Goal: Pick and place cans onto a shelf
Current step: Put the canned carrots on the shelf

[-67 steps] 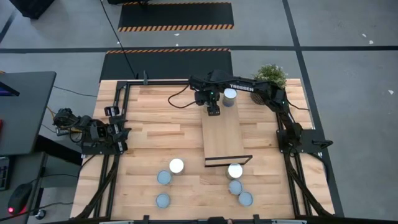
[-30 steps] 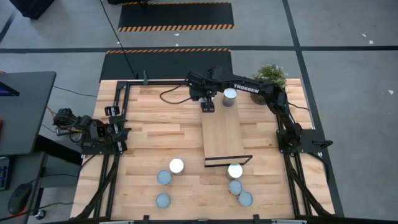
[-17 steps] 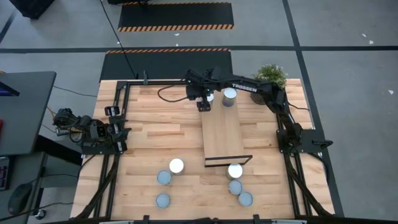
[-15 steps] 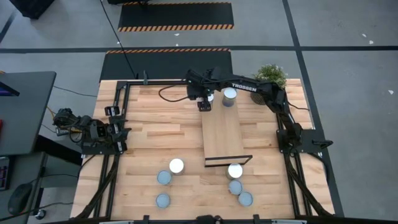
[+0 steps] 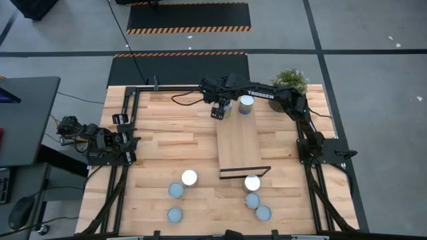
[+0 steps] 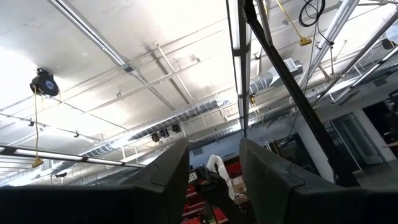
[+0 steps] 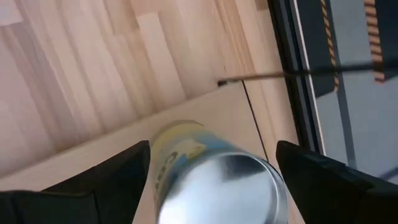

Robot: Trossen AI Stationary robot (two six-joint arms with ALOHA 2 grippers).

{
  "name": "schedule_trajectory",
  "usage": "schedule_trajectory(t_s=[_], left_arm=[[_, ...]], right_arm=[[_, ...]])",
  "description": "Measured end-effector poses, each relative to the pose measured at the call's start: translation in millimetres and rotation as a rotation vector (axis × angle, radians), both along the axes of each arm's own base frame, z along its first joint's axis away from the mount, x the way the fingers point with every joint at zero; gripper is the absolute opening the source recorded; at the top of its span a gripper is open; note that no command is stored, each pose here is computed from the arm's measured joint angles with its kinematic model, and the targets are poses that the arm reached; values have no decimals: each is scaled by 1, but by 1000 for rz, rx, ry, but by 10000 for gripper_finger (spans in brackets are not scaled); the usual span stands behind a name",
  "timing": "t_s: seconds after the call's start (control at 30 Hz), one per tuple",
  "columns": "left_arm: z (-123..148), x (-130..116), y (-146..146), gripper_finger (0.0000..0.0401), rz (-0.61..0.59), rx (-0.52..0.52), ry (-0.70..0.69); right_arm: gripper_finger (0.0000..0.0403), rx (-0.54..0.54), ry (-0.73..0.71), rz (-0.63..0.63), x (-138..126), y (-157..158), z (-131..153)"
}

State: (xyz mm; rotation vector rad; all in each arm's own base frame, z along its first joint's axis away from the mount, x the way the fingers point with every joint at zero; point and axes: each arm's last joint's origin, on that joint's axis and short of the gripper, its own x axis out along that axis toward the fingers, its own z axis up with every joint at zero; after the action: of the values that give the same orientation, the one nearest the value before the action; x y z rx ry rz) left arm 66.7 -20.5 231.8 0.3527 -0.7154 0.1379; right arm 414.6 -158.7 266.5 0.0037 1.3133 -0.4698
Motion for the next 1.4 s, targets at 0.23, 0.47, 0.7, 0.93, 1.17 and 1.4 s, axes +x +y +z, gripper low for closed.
schedule_trajectory(t_s=[0.23,0.47,0.7,0.93,1.17,1.4], left_arm=[[0,0,0,149,0,0,-1],[0,0,0,149,0,0,-1],[0,0,0,149,0,0,0],[0,0,0,149,0,0,0],[0,0,0,149,0,-1,0],[0,0,0,149,0,-1,0]], right_arm=[[354,31,18,-161,-8,-2,-2],[350,39,1,-212,-8,-3,-1],[350,22,-50,-196,-6,-3,17],[350,-2,-83,-147,-4,-4,31],[350,-59,21,128,-5,-7,31],[349,-92,128,432,-11,-2,38]])
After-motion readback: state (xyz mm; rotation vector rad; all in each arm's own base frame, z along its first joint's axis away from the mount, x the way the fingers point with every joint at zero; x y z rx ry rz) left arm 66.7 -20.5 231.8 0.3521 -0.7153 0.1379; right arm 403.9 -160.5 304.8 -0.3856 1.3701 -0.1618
